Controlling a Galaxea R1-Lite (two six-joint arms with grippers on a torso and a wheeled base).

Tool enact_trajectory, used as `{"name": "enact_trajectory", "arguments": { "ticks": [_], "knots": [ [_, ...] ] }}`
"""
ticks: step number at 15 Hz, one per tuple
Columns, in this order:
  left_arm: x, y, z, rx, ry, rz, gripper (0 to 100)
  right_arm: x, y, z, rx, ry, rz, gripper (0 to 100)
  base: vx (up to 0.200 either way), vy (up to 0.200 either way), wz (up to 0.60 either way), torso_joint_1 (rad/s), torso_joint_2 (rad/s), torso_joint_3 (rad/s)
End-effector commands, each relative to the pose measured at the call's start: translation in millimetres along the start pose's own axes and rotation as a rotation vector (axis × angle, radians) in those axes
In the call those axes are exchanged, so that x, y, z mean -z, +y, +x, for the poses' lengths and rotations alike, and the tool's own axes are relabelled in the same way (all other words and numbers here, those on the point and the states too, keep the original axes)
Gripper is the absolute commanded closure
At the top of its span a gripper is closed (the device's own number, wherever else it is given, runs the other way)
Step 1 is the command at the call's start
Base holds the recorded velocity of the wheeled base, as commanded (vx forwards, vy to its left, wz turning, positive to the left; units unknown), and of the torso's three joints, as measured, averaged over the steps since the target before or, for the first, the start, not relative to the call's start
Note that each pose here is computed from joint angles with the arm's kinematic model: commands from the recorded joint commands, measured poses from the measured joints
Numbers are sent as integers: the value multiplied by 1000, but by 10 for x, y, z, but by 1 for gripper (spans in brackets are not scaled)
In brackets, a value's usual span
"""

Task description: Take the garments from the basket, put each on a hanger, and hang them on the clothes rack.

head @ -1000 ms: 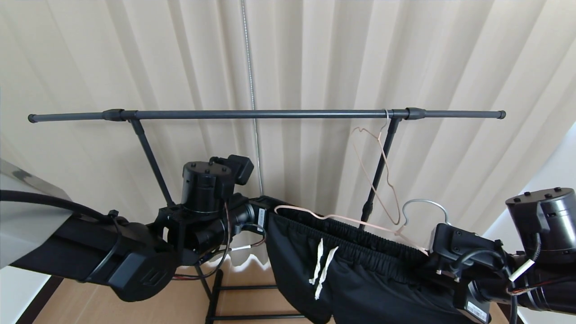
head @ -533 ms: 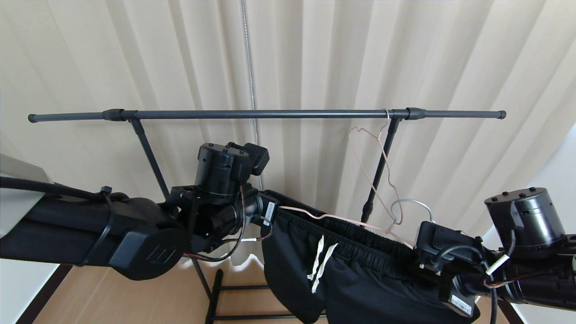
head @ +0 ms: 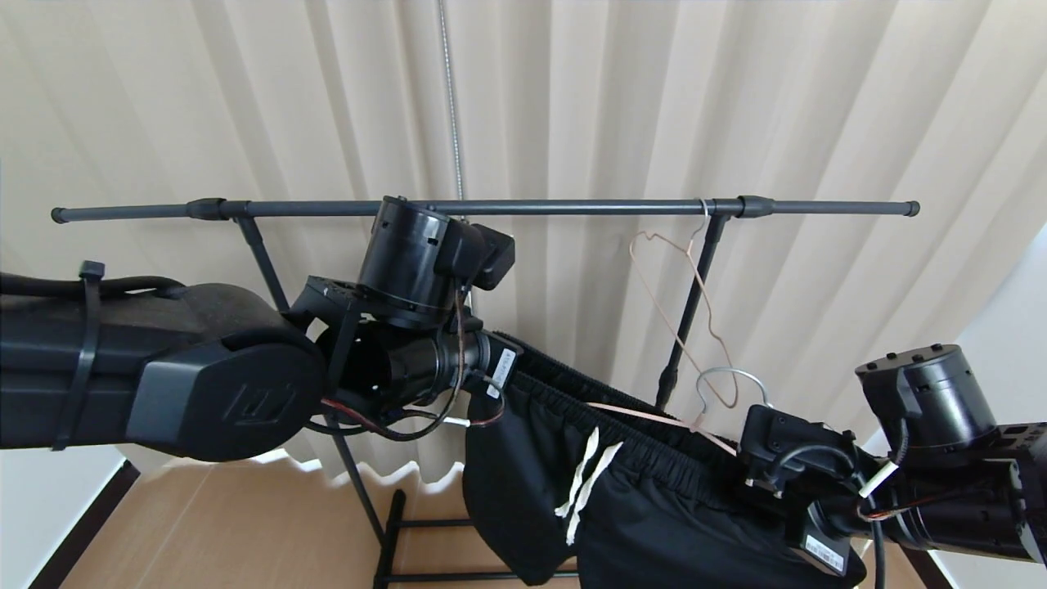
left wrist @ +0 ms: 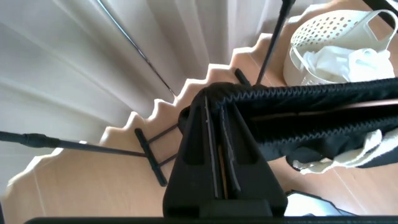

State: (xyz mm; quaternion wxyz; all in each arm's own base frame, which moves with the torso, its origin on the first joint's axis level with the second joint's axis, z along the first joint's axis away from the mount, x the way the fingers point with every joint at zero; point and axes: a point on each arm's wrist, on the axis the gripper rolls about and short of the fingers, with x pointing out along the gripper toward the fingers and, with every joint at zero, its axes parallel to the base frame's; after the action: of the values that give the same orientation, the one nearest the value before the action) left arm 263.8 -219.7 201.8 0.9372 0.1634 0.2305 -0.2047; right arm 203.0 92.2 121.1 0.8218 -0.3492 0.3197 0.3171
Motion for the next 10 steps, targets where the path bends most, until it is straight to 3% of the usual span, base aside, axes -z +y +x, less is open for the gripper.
{"name": "enact_trajectory", "arguments": {
  "ticks": [1, 3, 4, 8, 10],
  "knots": [
    [-142, -55, -186, 28, -12, 15, 100, -75, 29, 46, -1, 1, 24, 100, 0, 0, 0, 0, 0, 0],
    [-225, -99, -264, 39, 10, 21, 100, -189, 65, 33, 4, -40, 119, 100, 0, 0, 0, 0, 0, 0],
    [-226, -103, -268, 40, 14, 21, 100, -195, 70, 34, 5, -45, 126, 100, 0, 0, 0, 0, 0, 0],
    [-266, -195, -369, 68, 98, -42, 100, -283, 129, 35, 60, -227, 133, 100, 0, 0, 0, 0, 0, 0],
    [-270, -236, -416, 79, 127, -59, 100, -282, 148, 46, 67, -261, 141, 100, 0, 0, 0, 0, 0, 0]
  ]
}}
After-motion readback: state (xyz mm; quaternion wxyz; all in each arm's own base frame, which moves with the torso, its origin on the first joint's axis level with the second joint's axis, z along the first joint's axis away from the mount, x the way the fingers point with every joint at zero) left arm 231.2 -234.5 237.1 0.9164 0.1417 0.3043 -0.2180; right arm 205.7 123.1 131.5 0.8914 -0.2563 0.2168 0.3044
